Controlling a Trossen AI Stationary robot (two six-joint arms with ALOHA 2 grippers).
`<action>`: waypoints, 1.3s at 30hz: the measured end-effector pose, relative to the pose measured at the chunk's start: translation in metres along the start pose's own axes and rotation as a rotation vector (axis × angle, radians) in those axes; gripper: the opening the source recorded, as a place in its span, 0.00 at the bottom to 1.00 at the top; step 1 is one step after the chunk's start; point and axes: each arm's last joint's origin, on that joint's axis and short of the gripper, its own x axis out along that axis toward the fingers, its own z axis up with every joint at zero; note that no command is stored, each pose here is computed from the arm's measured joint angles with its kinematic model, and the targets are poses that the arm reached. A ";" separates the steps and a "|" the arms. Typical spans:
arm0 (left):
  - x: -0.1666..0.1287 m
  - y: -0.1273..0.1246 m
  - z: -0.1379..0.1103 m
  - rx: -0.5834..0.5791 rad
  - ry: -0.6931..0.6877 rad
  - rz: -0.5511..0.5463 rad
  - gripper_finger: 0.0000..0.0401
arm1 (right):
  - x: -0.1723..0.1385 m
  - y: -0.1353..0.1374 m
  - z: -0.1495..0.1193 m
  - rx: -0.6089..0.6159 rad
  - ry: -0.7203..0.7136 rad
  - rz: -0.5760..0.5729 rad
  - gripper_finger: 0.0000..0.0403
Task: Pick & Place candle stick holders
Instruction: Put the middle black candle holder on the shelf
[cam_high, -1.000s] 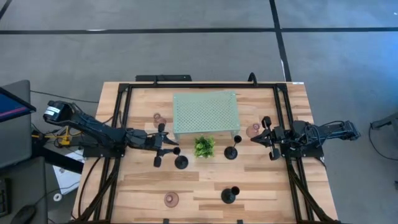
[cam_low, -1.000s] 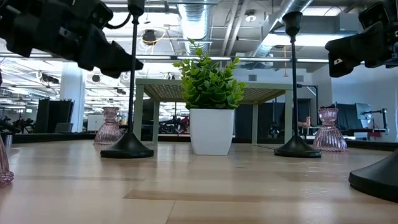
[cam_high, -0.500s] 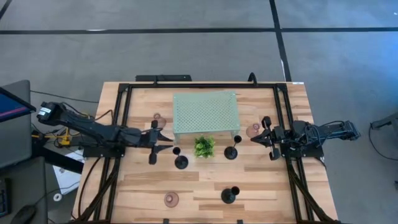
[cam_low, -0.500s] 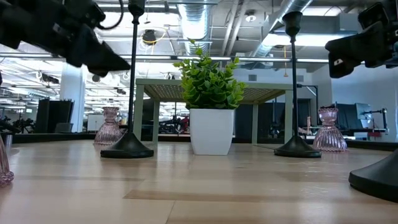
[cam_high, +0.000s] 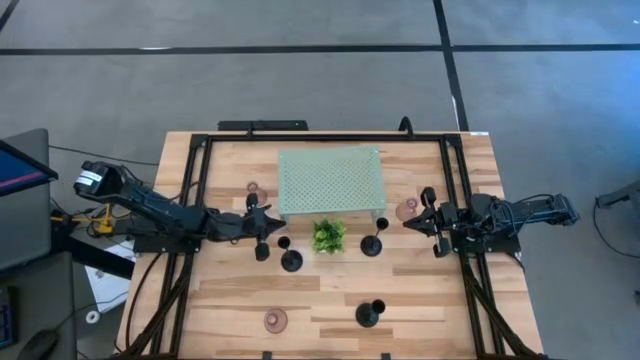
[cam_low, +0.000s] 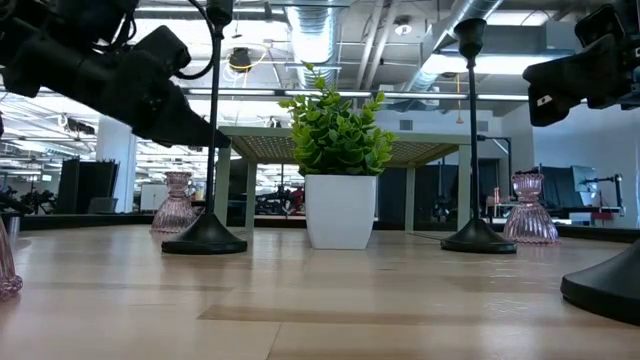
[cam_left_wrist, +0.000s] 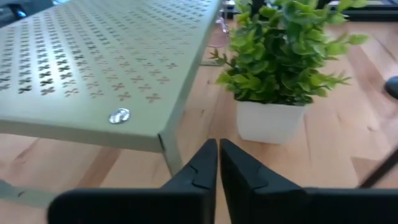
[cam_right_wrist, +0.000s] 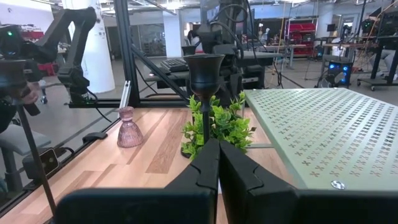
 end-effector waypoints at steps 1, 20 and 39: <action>0.001 0.000 -0.001 0.000 -0.001 0.012 0.02 | 0.000 0.000 0.000 0.000 0.001 0.000 0.00; 0.002 0.001 -0.003 0.028 0.000 0.129 0.01 | 0.000 0.000 0.000 0.000 -0.001 0.000 0.00; -0.034 -0.033 0.006 0.131 -0.036 -0.353 0.02 | 0.000 0.000 0.000 0.000 0.000 0.000 0.00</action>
